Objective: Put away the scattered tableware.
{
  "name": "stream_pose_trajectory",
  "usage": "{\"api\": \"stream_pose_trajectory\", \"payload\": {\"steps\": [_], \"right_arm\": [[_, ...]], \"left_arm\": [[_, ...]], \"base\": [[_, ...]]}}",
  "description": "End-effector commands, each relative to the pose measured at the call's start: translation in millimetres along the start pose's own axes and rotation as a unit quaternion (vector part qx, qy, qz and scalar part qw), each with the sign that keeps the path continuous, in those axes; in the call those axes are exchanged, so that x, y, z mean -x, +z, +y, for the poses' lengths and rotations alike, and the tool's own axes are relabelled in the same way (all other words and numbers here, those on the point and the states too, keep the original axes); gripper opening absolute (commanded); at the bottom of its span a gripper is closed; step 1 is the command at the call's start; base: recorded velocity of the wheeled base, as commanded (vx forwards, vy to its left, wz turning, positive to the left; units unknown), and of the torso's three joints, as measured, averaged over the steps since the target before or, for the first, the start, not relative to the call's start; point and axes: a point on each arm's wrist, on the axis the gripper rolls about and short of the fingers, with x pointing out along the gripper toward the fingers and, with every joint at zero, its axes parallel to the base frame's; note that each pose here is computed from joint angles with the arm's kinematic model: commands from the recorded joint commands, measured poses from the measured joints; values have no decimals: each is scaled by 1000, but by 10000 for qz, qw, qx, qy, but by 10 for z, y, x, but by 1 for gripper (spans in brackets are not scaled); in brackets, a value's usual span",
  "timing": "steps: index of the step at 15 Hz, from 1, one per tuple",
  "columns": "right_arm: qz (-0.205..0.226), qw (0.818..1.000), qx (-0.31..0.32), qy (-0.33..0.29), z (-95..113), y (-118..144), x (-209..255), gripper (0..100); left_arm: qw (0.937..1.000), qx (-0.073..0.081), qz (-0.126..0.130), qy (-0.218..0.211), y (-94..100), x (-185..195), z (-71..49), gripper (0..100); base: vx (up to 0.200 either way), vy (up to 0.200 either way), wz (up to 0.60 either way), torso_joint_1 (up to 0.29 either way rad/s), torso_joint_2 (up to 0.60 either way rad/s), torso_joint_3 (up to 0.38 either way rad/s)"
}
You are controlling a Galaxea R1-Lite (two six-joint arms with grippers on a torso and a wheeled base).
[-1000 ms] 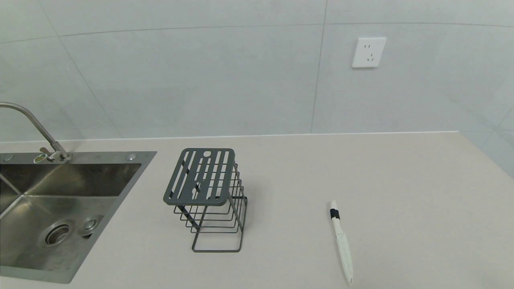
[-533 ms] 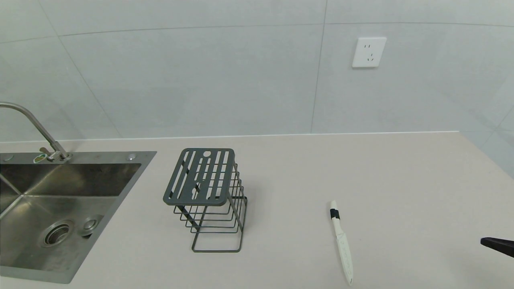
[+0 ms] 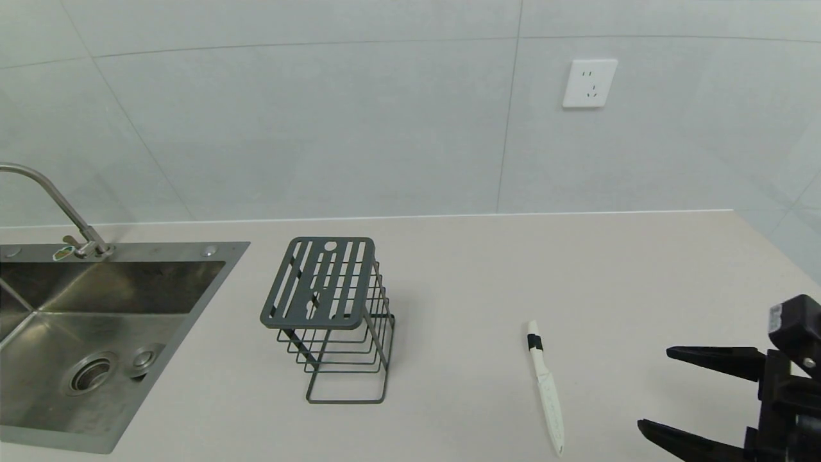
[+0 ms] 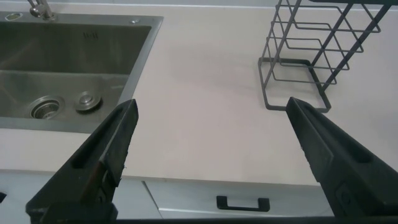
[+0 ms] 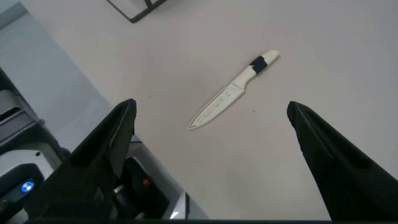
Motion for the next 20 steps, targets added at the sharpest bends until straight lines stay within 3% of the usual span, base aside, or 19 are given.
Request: {"api": "stream_pose_trajectory", "payload": {"steps": [1, 3, 4, 7, 8, 11, 17, 20], "right_arm": [[567, 9982, -174, 82, -132, -27, -486, 100], [647, 9972, -358, -51, -139, 11, -586, 100], [748, 9928, -892, -273, -43, 85, -725, 100], [1005, 9826, -1439, -612, 134, 126, -997, 100], [1334, 9787, -1395, -697, 172, 49, -1109, 100], [1675, 9727, -1292, -953, 197, -51, -1300, 100], [2067, 9614, -1239, -1329, 161, -207, -1603, 100], [2035, 9567, -1402, -1538, 126, -191, -1803, 100]], "left_arm": [[10000, 3, 2, 7, 1, -1, 0, 100], [10000, 3, 3, -1, 1, -1, 0, 100], [10000, 3, 2, 7, 1, -1, 0, 100], [10000, 3, 2, 7, 1, -1, 0, 100], [10000, 3, 3, -1, 1, -1, 0, 100], [10000, 3, 3, -8, 1, -1, 0, 100], [10000, -5, 11, -8, -1, -1, 0, 100], [10000, -5, 3, -1, 1, -1, -1, 100]], "base": [[0, 0, 0, 0, 0, 0], [0, 0, 0, 0, 0, 0], [0, 0, 0, 0, 0, 0], [0, 0, 0, 0, 0, 0], [0, 0, 0, 0, 0, 0], [0, 0, 0, 0, 0, 0], [0, 0, 0, 0, 0, 0], [0, 0, 0, 0, 0, 0]]}}
